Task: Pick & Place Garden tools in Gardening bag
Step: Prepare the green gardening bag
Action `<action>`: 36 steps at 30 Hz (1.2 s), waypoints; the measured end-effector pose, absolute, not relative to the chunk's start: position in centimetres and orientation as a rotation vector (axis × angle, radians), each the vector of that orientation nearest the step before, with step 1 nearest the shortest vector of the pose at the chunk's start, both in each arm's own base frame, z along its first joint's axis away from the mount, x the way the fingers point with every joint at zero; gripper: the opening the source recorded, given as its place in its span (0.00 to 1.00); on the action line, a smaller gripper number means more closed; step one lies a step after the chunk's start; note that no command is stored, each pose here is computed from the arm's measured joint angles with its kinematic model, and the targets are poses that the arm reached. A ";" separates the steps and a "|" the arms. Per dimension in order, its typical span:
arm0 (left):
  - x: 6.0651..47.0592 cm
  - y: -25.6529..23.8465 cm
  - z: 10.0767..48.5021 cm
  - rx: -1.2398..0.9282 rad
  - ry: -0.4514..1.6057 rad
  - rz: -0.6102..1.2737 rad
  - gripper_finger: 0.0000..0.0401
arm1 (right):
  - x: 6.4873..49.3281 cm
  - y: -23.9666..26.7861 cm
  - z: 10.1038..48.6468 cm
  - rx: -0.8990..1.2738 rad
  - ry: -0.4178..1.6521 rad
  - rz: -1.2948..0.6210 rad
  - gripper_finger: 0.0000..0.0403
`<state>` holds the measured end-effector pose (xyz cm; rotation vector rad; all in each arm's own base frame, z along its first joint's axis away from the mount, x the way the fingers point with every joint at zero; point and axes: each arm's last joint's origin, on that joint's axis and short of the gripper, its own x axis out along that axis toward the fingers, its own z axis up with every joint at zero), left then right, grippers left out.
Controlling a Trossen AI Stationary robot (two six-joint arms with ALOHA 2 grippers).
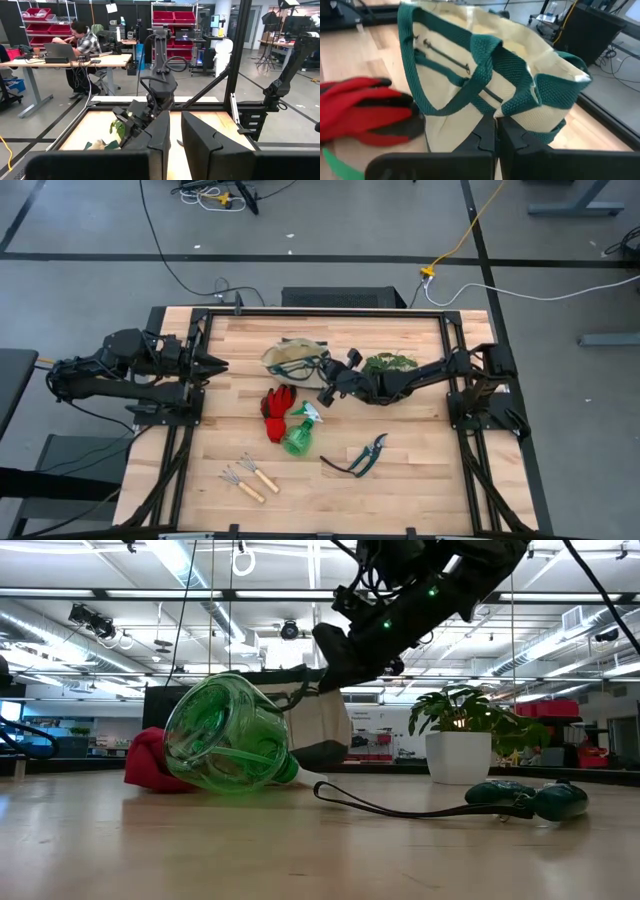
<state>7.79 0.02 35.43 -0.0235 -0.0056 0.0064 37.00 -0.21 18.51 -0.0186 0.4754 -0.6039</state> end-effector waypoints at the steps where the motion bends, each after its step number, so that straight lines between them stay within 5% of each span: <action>1: 7.8 0.0 35.4 -0.024 -0.006 0.006 0.14 | 37.0 -0.1 18.5 -0.022 0.482 -0.600 0.00; 36: 7.8 0.0 35.4 -0.024 -0.006 0.006 0.14 | 36.5 1.0 17.5 0.032 0.606 -0.450 0.08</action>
